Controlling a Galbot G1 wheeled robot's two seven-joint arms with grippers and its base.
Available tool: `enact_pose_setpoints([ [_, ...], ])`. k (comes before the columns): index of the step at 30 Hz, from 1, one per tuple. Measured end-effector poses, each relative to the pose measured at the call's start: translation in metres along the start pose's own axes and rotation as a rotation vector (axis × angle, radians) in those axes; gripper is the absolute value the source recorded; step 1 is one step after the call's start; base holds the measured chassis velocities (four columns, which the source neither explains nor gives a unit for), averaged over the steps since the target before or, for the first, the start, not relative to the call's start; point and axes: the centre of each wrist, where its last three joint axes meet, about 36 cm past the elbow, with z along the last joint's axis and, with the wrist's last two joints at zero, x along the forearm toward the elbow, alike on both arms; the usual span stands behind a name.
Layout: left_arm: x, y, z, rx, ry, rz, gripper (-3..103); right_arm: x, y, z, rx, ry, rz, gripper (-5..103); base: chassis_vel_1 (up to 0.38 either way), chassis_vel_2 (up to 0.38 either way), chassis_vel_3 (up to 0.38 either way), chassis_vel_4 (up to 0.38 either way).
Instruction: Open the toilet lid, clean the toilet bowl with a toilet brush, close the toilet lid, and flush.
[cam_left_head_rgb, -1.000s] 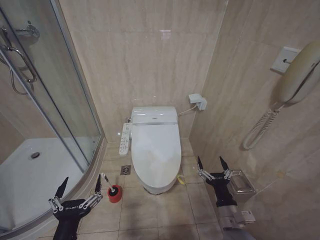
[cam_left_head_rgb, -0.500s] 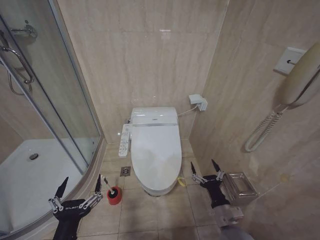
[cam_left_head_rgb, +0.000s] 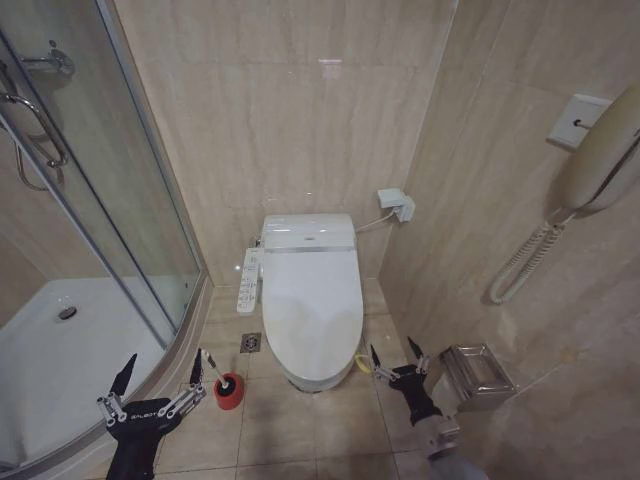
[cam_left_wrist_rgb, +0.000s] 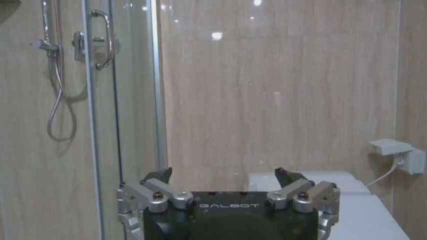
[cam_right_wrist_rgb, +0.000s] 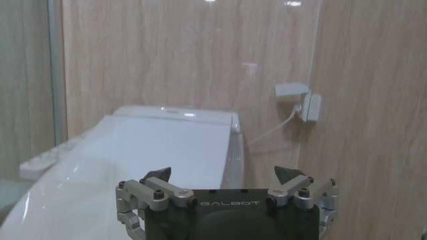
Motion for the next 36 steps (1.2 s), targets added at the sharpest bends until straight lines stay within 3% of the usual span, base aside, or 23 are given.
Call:
enact_pose_setpoints([
  [15, 0.000, 0.000, 0.000, 0.000, 0.000, 0.000, 100, -0.025, -0.007, 0.056, 0.043, 0.117, -0.017, 100, 0.000, 0.000, 0.000, 0.000],
  [36, 0.000, 0.000, 0.000, 0.000, 0.000, 0.000, 100, -0.074, -0.014, 0.107, 0.099, 0.189, 0.009, 100, 0.000, 0.000, 0.000, 0.000],
])
